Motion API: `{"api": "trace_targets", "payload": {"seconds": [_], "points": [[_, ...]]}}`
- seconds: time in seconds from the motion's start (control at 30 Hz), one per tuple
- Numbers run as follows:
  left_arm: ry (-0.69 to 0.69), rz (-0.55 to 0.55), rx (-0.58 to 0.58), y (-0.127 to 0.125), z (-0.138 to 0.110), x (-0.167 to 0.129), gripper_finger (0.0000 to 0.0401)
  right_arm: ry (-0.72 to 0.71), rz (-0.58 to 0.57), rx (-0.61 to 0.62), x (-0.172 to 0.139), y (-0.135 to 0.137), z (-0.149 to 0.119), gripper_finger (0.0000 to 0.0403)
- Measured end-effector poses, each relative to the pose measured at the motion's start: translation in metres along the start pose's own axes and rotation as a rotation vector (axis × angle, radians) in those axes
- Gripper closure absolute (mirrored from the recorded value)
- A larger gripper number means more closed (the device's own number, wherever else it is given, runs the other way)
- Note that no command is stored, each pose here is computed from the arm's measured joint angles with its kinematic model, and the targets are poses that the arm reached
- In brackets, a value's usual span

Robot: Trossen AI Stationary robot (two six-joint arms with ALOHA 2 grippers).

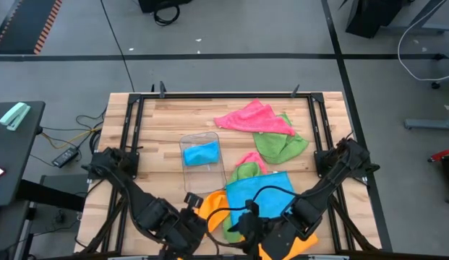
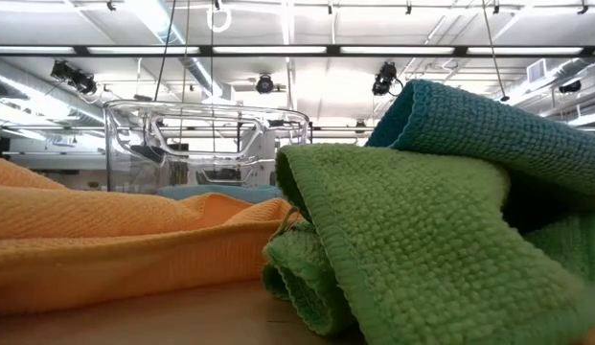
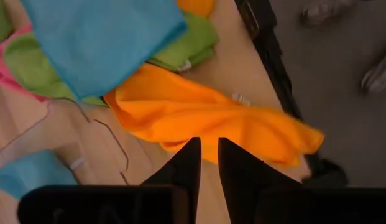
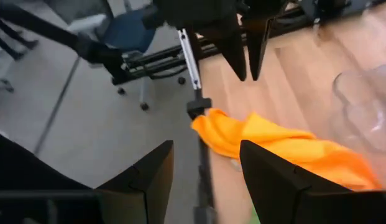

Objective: Fold microfiber towels
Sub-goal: Fold the blue towel

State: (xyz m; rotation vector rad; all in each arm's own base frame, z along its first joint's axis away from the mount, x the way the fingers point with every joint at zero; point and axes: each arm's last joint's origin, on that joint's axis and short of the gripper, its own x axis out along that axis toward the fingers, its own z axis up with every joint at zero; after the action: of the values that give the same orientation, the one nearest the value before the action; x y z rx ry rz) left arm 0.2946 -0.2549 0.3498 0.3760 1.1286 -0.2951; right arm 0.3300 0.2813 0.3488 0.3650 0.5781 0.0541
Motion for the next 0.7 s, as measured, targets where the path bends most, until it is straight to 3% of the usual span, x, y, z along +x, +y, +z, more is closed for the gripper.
{"api": "trace_targets", "payload": {"seconds": [0.27, 0.43, 0.53, 0.7], "points": [[0.115, 0.005, 0.178, -0.023, -0.021, 0.023, 0.0352, -0.042, 0.061, 0.231, 0.013, 0.01, -0.004, 0.0209], [0.099, -0.002, 0.187, -0.02, -0.038, 0.022, 0.0359, -0.045, 0.092, 0.246, 0.013, 0.016, -0.008, 0.0209], [0.038, -0.01, 0.122, -0.013, -0.047, 0.019, 0.0362, -0.045, 0.098, 0.202, 0.011, 0.018, -0.009, 0.0209], [-0.061, -0.03, -0.028, -0.001, -0.062, 0.014, 0.0369, -0.005, 0.022, 0.001, 0.014, 0.014, -0.019, 0.0209]]}}
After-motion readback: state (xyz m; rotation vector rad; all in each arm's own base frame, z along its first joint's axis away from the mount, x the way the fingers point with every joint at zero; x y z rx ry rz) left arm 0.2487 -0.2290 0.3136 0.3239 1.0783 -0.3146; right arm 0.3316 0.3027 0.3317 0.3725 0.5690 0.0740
